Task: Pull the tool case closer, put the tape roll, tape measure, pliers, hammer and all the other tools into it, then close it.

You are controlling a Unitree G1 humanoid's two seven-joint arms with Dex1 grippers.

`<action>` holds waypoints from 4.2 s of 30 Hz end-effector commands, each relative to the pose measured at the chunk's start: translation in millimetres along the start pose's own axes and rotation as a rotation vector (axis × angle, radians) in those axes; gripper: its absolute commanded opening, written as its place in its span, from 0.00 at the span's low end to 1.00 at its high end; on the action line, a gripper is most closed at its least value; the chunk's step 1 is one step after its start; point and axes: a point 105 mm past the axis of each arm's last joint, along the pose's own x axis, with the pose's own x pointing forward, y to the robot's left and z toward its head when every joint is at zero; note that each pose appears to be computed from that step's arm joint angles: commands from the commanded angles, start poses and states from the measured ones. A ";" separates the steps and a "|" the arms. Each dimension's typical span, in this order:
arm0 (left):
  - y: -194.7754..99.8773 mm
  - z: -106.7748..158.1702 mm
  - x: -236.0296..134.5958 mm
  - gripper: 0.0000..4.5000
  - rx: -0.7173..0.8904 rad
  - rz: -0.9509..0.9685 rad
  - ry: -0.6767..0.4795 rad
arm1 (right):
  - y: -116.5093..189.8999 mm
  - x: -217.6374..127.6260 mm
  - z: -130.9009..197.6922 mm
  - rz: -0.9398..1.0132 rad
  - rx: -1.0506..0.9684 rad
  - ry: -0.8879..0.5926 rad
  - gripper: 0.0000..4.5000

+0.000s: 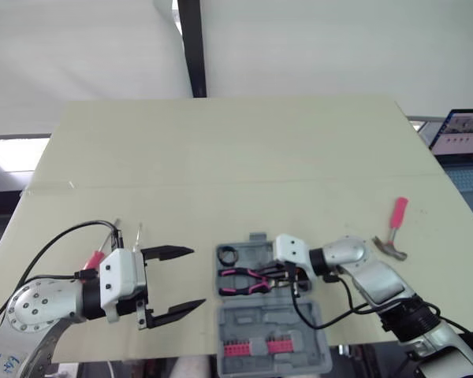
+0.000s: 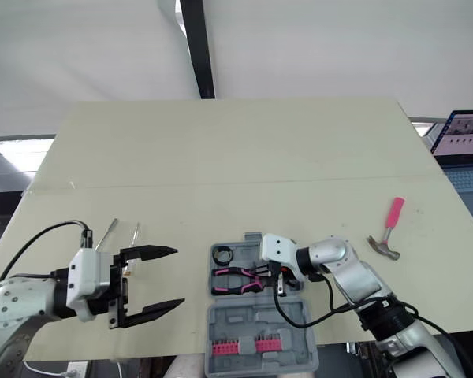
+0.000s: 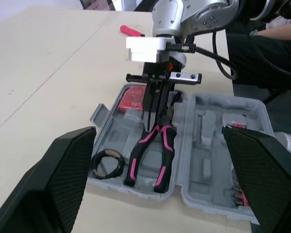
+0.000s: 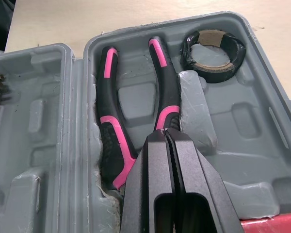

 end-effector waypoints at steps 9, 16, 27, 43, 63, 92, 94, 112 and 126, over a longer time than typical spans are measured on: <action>5.1 -2.2 2.4 1.00 -0.078 0.094 0.010 | -1.4 -40.0 19.9 -0.096 0.109 -0.116 0.01; -0.6 -25.5 -10.1 1.00 -0.155 0.192 0.055 | 9.5 -116.0 16.8 -0.230 0.180 -0.061 0.01; -13.2 -78.2 -45.7 1.00 -0.210 0.381 0.144 | 44.6 -171.0 -23.0 -0.360 0.402 0.019 0.98; -42.4 -83.6 -52.9 1.00 -0.208 0.313 0.180 | 75.8 -180.0 -58.8 -0.394 0.510 0.068 0.99; -25.6 -94.2 -22.9 0.60 -0.172 0.205 0.240 | 48.4 -149.7 -55.4 -0.345 0.446 0.146 0.69; -19.0 -116.4 59.2 0.00 -0.200 -0.060 0.211 | 41.0 -112.0 -69.9 -0.276 0.422 0.179 0.01; -19.4 -115.2 63.2 0.00 -0.201 -0.073 0.211 | 39.7 -108.9 -69.2 -0.275 0.420 0.174 0.01; -22.9 -112.0 78.2 0.00 -0.190 -0.105 0.226 | 40.1 -85.9 -58.2 -0.222 0.403 0.131 0.01; -17.8 -110.1 82.4 0.00 -0.188 -0.067 0.217 | 32.4 -79.4 -45.5 -0.222 0.378 0.094 0.01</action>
